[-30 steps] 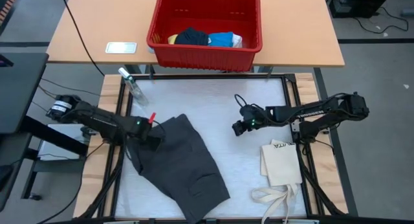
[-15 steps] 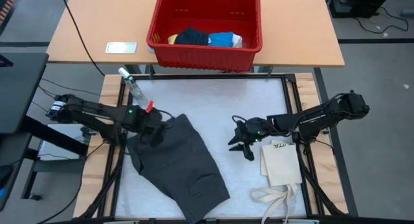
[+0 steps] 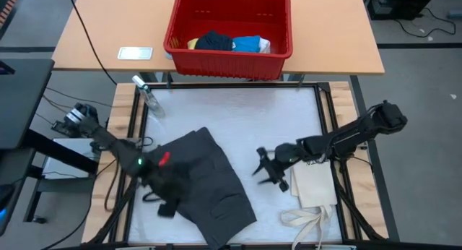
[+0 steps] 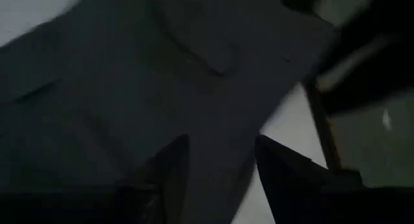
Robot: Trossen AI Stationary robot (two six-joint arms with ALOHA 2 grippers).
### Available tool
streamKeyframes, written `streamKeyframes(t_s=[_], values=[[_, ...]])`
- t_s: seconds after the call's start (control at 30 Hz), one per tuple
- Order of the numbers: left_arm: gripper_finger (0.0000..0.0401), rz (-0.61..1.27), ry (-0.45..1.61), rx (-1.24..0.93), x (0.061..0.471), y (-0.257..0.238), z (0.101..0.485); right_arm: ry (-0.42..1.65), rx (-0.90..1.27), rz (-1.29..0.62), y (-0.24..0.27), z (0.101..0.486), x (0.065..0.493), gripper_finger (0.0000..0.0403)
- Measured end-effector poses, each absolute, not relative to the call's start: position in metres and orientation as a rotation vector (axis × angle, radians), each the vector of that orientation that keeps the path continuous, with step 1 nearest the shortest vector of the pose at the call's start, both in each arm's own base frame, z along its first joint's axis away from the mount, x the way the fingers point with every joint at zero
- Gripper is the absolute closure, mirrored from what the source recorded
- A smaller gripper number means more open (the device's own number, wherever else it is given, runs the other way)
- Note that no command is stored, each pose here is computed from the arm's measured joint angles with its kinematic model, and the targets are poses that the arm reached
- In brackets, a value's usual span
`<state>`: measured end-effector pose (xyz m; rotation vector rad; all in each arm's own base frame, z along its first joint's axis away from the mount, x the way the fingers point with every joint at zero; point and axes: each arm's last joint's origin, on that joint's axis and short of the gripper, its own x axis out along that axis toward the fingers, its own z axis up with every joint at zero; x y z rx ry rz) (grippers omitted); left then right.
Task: Fold laundry
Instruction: Fold the dark blue shorts
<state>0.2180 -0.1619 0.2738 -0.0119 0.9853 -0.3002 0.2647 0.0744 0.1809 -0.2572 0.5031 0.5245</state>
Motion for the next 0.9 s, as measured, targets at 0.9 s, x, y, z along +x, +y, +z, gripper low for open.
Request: streamKeyframes(t_s=[0.9], values=[[0.0113, -0.528, 0.888, 0.52, 0.258, -0.251, 0.155, 0.846, -0.041, 0.335, 0.143, 0.157, 0.303, 0.0217]])
